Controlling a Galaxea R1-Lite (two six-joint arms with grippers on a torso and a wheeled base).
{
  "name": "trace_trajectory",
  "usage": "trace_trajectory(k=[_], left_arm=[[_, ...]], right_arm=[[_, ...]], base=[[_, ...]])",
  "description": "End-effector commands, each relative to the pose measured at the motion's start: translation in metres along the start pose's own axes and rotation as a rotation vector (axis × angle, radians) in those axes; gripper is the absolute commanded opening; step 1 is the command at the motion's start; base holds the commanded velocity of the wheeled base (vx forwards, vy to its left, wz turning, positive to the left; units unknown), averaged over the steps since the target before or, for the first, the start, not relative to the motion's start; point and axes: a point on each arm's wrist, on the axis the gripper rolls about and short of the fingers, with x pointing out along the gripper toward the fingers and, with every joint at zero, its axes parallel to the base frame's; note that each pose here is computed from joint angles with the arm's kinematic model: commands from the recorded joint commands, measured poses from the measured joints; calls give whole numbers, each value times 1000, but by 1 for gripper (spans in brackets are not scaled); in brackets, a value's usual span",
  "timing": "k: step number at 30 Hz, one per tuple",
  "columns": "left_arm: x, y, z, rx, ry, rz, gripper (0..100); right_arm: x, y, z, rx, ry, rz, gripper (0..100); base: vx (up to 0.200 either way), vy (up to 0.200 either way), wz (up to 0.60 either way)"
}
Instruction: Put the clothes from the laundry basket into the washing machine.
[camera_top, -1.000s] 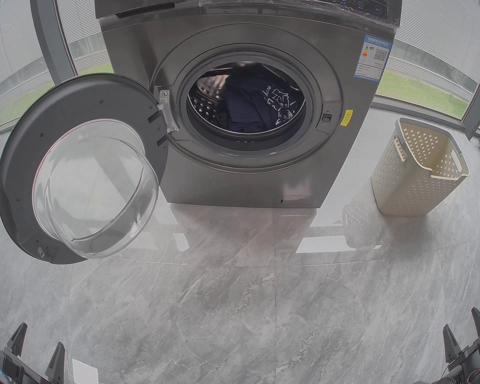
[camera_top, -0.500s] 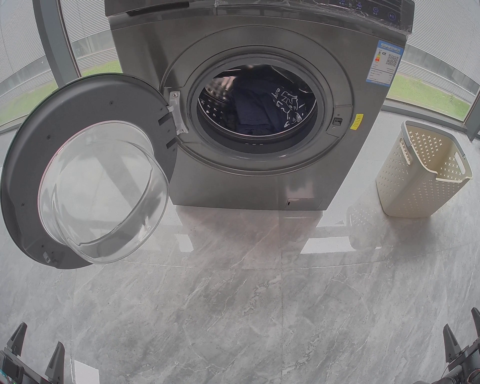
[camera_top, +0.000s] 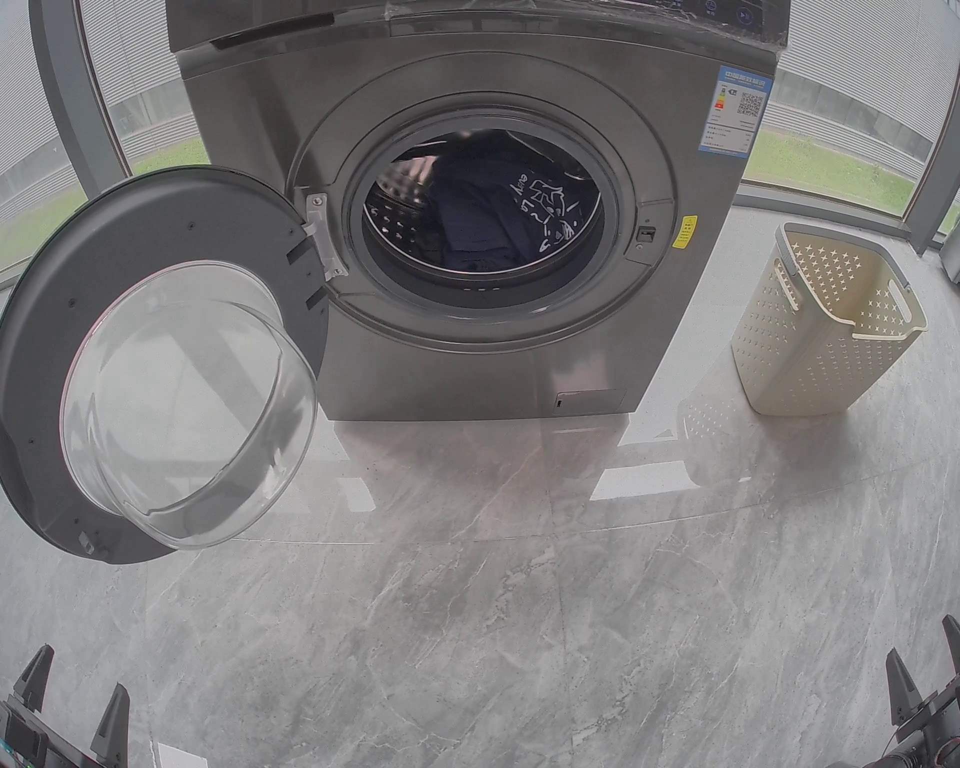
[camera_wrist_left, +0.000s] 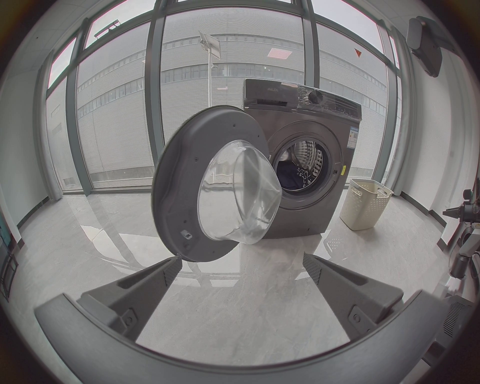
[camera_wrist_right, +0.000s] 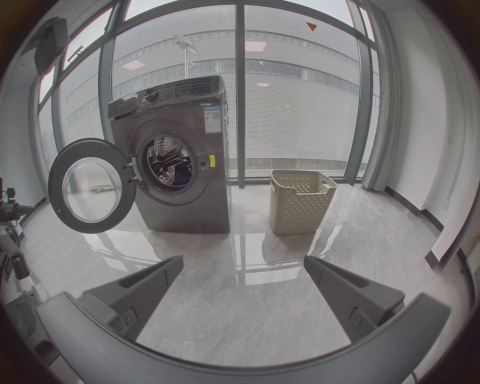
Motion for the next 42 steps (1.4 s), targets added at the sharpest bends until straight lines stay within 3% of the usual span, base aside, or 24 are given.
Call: trace_trajectory(k=[1, 9, 19, 25, 31, 42], left_arm=[[1, 0, -5, -2, 9, 0, 100], [1, 0, -5, -3, 9, 0, 100], [1, 0, -5, -2, 9, 0, 100], [1, 0, -5, -2, 9, 0, 100], [1, 0, -5, 5, 9, 0, 100], [1, 0, -5, 11, 9, 0, 100]], right_arm=[[0, 0, -3, 0, -1, -1, 100], [0, 0, -3, 3, -1, -4, 100], [0, 0, -3, 1, -1, -3, 100], [0, 0, -3, 0, -2, -1, 100], [0, 0, -3, 0, -1, -1, 100], [0, 0, -3, 0, -1, -1, 100]], base=[[0, 0, 0], [0, 0, 450], [0, 0, 0], [-200, 0, 0], [0, 0, 0], [0, 200, 0]])
